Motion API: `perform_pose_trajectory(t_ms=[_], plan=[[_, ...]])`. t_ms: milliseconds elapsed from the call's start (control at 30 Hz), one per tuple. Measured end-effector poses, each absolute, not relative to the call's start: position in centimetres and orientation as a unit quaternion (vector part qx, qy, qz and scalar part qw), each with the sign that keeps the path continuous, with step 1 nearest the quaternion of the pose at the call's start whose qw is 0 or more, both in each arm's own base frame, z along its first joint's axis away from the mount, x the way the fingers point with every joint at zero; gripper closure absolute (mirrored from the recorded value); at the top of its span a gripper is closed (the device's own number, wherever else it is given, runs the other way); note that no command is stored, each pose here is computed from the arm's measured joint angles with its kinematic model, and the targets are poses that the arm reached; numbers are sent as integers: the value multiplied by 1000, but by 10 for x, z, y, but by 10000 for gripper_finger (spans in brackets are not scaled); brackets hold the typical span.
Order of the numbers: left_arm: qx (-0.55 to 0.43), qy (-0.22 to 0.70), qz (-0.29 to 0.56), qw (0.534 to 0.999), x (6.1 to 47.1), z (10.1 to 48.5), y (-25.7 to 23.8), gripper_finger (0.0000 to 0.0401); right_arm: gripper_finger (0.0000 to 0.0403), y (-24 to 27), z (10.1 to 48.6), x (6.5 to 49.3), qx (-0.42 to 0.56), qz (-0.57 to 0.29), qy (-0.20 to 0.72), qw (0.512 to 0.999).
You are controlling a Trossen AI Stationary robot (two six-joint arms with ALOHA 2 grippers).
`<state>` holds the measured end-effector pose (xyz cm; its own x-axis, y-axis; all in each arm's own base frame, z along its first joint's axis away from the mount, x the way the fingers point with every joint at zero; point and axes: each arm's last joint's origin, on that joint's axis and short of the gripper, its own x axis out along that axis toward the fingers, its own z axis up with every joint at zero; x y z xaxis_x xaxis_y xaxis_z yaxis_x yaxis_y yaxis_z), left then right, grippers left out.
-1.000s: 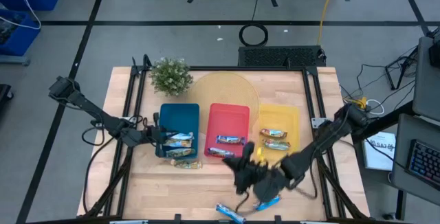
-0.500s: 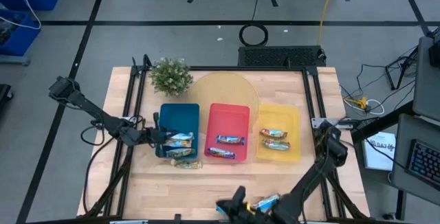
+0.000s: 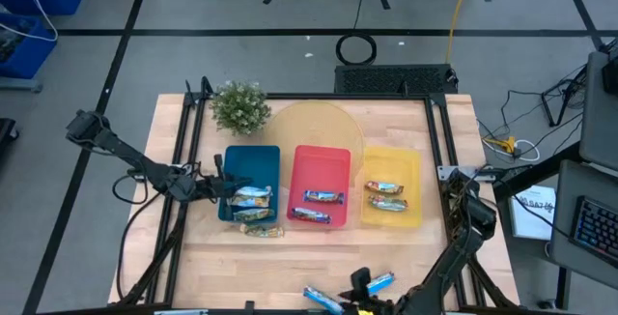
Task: Pick and place Granola Bars by type
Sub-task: Put the red granola bar into the yellow bin
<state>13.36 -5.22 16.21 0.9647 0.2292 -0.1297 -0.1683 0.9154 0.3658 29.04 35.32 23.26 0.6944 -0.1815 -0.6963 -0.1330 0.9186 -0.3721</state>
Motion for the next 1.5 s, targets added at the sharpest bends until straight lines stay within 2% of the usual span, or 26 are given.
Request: perform_pose_trajectory(t_ms=[200,367,567,833,1000,1200,1367,1500], plan=[[174,86,104,975,134,162,-51,370,245,347,225,280,-121,-16,489,864],[172,98,103,975,133,159,-51,370,215,341,209,275,-123,-2,544,830],[165,120,80,976,133,154,-52,370,210,324,171,272,-126,6,615,778],[142,114,48,982,133,154,-54,370,214,299,132,272,-113,25,663,740],[137,115,49,983,133,154,-54,370,240,286,122,277,-98,11,677,730],[135,115,49,983,133,154,-54,370,316,279,123,290,-107,34,668,736],[133,115,50,983,133,154,-54,370,367,267,140,297,-104,34,651,751],[133,115,50,983,133,154,-54,370,377,257,163,297,-115,41,637,761]])
